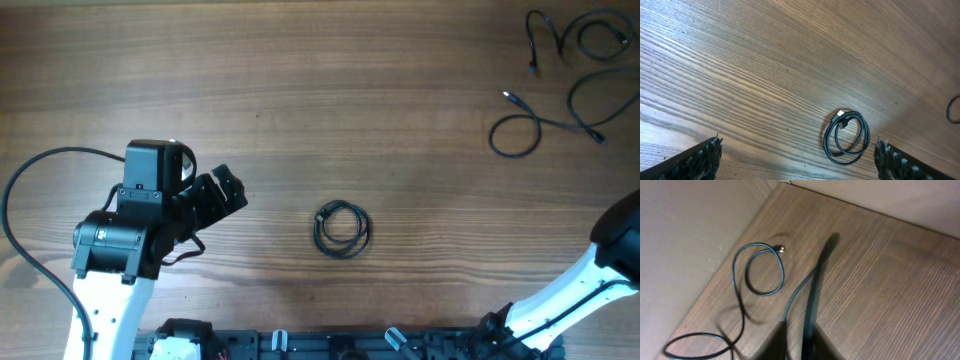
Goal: Untangle cables
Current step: 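Carry the cable to the upper right corner with the right gripper, then lower the cable onto the upper right pile and open the right gripper, then move the right gripper back toward the last coiled cable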
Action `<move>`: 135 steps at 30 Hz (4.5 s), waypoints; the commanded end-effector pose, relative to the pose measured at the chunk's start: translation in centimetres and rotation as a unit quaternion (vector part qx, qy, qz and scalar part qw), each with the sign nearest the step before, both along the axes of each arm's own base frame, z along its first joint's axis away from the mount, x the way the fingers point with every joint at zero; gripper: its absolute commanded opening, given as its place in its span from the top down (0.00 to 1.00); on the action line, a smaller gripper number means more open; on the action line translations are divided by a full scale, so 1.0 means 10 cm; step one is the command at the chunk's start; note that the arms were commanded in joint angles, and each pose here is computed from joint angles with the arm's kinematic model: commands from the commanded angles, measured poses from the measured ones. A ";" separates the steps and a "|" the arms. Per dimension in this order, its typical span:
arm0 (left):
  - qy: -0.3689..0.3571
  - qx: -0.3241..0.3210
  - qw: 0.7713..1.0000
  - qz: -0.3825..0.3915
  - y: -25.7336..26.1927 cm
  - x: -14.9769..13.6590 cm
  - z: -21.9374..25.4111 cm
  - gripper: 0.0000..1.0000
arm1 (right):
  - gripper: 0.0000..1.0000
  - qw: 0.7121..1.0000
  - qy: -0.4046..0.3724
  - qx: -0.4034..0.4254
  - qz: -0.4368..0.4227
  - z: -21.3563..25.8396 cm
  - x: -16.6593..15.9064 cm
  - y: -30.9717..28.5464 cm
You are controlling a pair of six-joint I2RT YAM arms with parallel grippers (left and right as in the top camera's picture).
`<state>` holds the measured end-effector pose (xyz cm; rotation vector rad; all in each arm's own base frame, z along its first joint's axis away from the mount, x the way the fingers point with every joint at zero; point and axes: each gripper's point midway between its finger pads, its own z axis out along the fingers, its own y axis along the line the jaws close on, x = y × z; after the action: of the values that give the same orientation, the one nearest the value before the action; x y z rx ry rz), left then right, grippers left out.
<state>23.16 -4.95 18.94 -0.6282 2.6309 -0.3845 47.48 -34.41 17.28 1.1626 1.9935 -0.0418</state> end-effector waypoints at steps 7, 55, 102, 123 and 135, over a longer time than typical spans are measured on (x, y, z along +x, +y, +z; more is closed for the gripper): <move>0.000 0.005 1.000 0.003 0.01 0.00 0.00 0.00 | 0.01 0.994 0.103 0.005 -0.026 -0.17 -0.39 0.00; 0.000 0.005 1.000 0.003 0.01 0.00 0.00 0.00 | 0.39 0.960 0.156 0.153 0.176 -1.25 -0.05 2.04; 0.000 0.005 1.000 0.003 0.01 0.00 0.00 0.00 | 0.96 0.996 -0.019 0.077 0.043 -0.91 -0.20 0.07; 0.000 0.005 1.000 0.003 0.01 0.00 0.00 0.00 | 0.00 0.996 0.078 0.045 -0.025 -0.05 -0.84 0.11; 0.000 0.005 1.000 0.003 0.01 0.00 0.00 0.00 | 0.00 0.898 0.031 0.224 0.378 0.83 -1.07 2.74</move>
<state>23.16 -4.95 18.92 -0.6285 2.6320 -0.3841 36.49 -13.16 26.46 0.9054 2.3285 0.6800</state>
